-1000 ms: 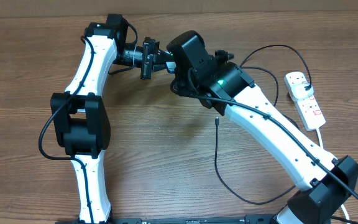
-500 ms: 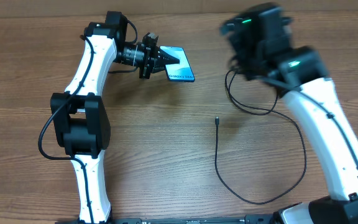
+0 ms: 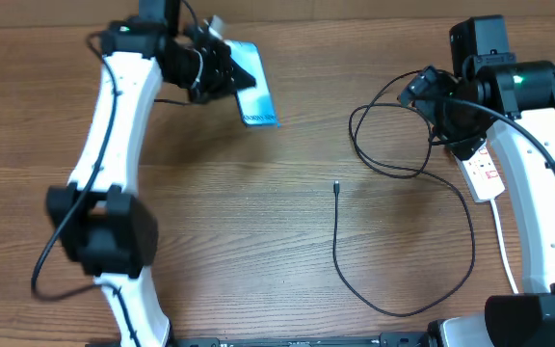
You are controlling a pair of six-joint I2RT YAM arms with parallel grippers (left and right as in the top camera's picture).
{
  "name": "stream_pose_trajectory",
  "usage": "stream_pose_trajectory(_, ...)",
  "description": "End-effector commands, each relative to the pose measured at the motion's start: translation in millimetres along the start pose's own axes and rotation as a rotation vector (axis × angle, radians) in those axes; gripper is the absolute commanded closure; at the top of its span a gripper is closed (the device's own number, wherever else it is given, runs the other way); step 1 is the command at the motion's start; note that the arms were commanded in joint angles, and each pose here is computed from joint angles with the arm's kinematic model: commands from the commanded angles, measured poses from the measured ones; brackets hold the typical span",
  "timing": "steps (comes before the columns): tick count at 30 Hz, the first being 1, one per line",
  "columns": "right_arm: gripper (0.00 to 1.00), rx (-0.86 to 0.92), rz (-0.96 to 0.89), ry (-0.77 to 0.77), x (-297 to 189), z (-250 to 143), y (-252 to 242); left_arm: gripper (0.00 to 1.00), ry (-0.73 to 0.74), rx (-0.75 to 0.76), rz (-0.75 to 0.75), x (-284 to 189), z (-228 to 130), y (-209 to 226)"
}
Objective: Plug charger to phone and switch on socket
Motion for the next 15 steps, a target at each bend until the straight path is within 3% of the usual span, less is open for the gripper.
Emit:
stream_pose_trajectory(1,0.00,-0.055,-0.009,0.038,7,-8,0,0.96,-0.225,0.090,0.209,-46,17,-2)
stream_pose_trajectory(4,0.00,-0.060,-0.030,0.095,12,-21,-6,0.96,-0.266,0.087,0.277,-54,20,5)
stream_pose_trajectory(15,0.00,-0.068,-0.074,0.150,30,-36,-16,0.96,-0.305,0.106,0.264,-56,29,1)
Point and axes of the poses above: each gripper's point midway between its finger pads, its own x axis out along the fingers, its own y axis along the line the jaws close on, z = x × y, the point moved 2 cm from there along -x, back along the fingers, and after that the axes turned 4 degrees about -x, right-handed, at the moved point
